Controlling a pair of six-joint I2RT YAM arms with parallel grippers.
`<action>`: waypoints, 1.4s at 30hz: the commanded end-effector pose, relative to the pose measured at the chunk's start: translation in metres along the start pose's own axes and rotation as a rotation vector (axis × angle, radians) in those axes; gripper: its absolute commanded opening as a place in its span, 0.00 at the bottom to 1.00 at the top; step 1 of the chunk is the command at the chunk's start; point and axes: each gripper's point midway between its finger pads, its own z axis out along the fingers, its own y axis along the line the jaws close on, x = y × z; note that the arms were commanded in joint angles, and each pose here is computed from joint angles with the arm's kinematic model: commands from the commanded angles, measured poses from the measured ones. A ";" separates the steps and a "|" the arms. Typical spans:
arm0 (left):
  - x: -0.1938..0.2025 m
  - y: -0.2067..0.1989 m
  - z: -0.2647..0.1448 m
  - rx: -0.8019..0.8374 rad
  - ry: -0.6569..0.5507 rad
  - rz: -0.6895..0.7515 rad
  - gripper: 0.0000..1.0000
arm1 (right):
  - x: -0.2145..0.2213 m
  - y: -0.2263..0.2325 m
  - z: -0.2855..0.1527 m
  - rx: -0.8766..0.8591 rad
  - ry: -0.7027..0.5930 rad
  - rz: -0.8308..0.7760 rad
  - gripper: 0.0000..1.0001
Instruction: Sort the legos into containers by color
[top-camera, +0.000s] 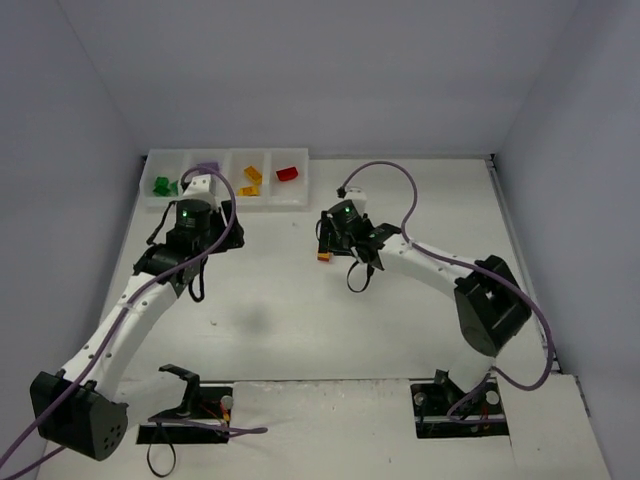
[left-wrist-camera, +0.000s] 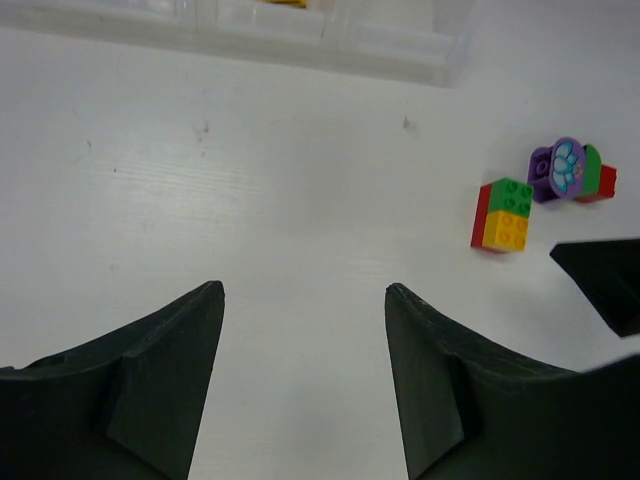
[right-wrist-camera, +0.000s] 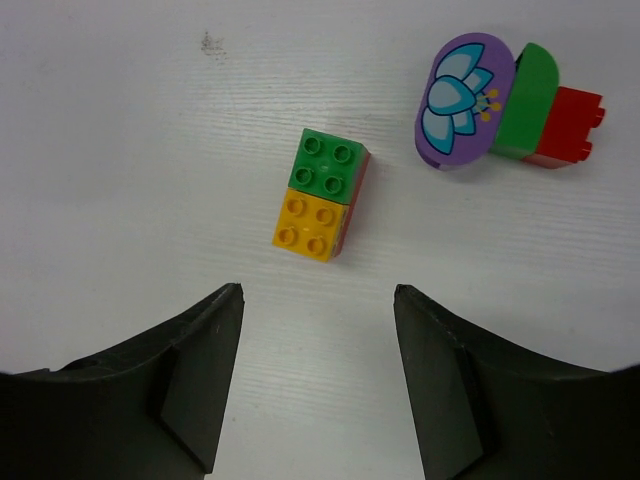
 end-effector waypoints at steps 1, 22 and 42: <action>0.008 -0.001 -0.016 0.020 0.023 -0.027 0.59 | -0.037 0.016 0.005 0.029 -0.110 0.074 0.58; 0.033 0.002 -0.015 0.029 0.104 -0.003 0.59 | -0.001 0.008 0.074 0.195 0.023 0.080 0.41; 0.033 -0.059 0.012 0.368 0.117 0.154 0.59 | -0.007 0.047 -0.004 -0.389 -0.104 -0.400 0.00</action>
